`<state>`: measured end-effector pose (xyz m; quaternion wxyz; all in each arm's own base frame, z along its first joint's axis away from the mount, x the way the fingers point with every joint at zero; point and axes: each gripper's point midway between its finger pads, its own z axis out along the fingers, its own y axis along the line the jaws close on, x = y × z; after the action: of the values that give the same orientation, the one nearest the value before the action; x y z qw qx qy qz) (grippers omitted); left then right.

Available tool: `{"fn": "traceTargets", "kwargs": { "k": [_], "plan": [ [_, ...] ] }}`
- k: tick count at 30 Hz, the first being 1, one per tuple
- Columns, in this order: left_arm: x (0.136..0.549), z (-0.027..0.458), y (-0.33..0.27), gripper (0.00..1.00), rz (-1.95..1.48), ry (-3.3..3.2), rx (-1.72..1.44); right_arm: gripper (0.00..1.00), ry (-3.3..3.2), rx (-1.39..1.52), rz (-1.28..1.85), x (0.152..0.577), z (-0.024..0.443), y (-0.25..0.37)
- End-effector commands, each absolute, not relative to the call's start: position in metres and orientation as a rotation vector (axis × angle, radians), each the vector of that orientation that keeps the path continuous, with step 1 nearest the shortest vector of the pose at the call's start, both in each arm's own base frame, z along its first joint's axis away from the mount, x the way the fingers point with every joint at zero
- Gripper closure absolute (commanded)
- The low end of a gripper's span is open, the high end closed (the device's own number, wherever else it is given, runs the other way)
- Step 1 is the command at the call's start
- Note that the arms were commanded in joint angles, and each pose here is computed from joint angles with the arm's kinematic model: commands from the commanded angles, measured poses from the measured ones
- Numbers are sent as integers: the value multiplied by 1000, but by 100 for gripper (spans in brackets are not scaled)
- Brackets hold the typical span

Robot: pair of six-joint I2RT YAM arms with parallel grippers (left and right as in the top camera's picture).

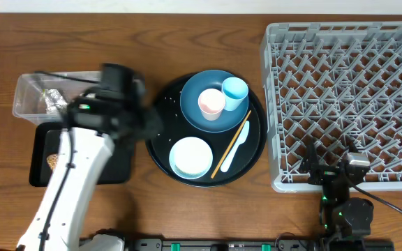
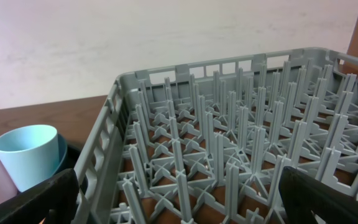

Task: Sort waste into correct bins and load items into the dishwasher rack
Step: 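Move the left gripper to the white bowl of rice, then grasp the white bowl rim with the left gripper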

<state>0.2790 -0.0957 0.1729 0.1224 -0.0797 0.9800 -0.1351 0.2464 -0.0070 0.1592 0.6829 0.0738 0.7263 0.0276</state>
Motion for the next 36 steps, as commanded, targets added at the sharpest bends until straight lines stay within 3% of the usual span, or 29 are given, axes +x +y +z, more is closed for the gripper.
{"fn": "traceTargets", "kwargs": {
  "k": [1, 15, 36],
  "plan": [
    [271, 165, -117, 42, -297, 2883, -165, 1, 1634, 157, 50, 246, 158, -7],
    [251, 100, -216, 43, -218, 3003, 120, 1, 1634, 157, 50, 246, 158, -7],
    [255, 68, -223, 43, -102, 3031, 115, 1, 1634, 157, 50, 246, 158, -7]
  ]
}}
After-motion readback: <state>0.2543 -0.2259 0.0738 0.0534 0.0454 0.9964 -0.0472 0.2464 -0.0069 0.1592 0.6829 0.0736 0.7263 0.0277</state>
